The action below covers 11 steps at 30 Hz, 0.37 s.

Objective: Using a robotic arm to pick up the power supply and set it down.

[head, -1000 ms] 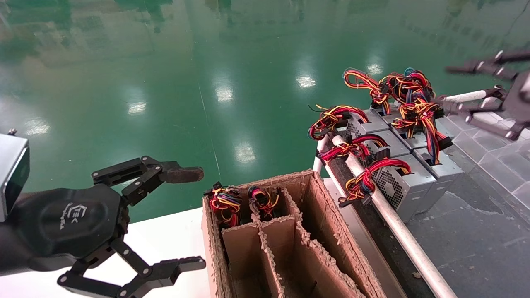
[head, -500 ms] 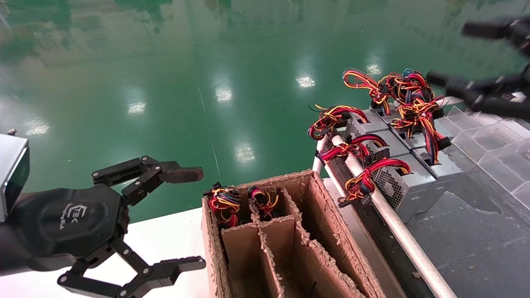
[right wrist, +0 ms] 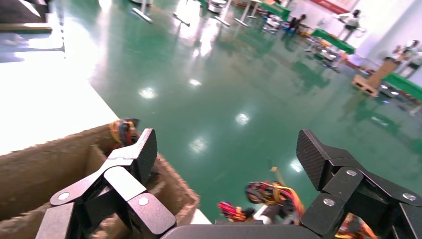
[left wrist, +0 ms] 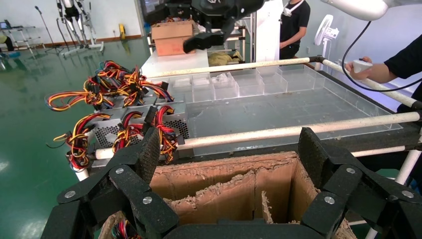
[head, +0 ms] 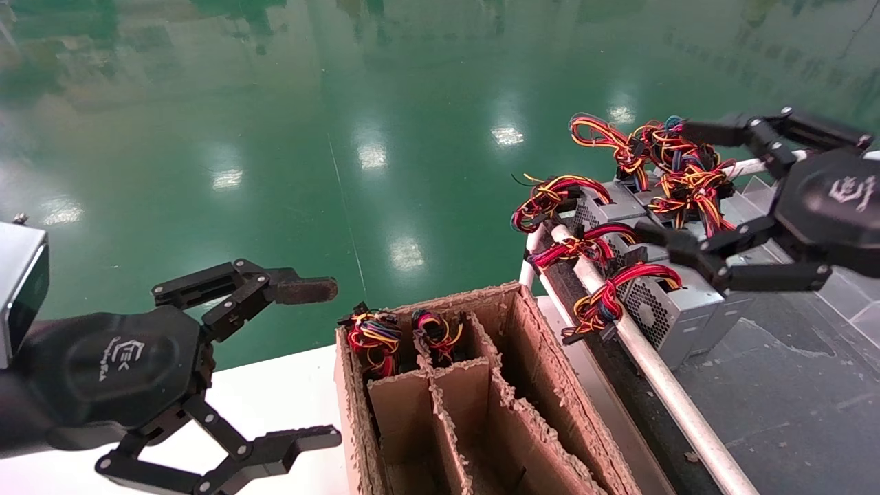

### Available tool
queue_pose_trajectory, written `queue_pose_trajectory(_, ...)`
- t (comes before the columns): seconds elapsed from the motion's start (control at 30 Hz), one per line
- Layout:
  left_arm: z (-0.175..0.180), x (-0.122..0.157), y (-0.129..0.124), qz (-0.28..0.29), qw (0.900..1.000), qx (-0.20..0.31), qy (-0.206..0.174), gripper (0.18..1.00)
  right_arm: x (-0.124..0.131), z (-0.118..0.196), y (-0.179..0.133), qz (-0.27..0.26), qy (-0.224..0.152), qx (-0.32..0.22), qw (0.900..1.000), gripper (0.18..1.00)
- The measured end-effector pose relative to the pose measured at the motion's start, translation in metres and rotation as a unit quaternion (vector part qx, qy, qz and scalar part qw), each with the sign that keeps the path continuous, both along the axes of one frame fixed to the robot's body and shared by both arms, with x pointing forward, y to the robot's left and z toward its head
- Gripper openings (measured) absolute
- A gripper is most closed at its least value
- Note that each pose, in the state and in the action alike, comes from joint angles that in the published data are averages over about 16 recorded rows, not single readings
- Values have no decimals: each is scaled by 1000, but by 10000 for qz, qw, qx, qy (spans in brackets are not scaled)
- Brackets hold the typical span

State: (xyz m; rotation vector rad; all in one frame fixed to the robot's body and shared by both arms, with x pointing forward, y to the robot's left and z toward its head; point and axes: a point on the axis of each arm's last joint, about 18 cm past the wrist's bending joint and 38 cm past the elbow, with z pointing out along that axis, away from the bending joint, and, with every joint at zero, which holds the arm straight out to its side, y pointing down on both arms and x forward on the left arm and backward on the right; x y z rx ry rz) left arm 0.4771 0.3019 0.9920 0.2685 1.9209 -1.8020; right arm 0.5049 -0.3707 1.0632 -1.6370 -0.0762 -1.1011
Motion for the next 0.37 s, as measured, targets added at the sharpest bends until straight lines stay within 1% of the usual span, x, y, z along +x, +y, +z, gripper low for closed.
queue_pose_trajectory(0.13, 0, 0, 0, 0, 10000, 0, 0, 1001, -1, -8, 9, 244, 145, 29, 9996, 980)
queue_pose_trajectory(0.37, 0, 0, 0, 0, 10000, 0, 0, 1001, -3, -15, 17, 457, 270, 54, 9986, 999)
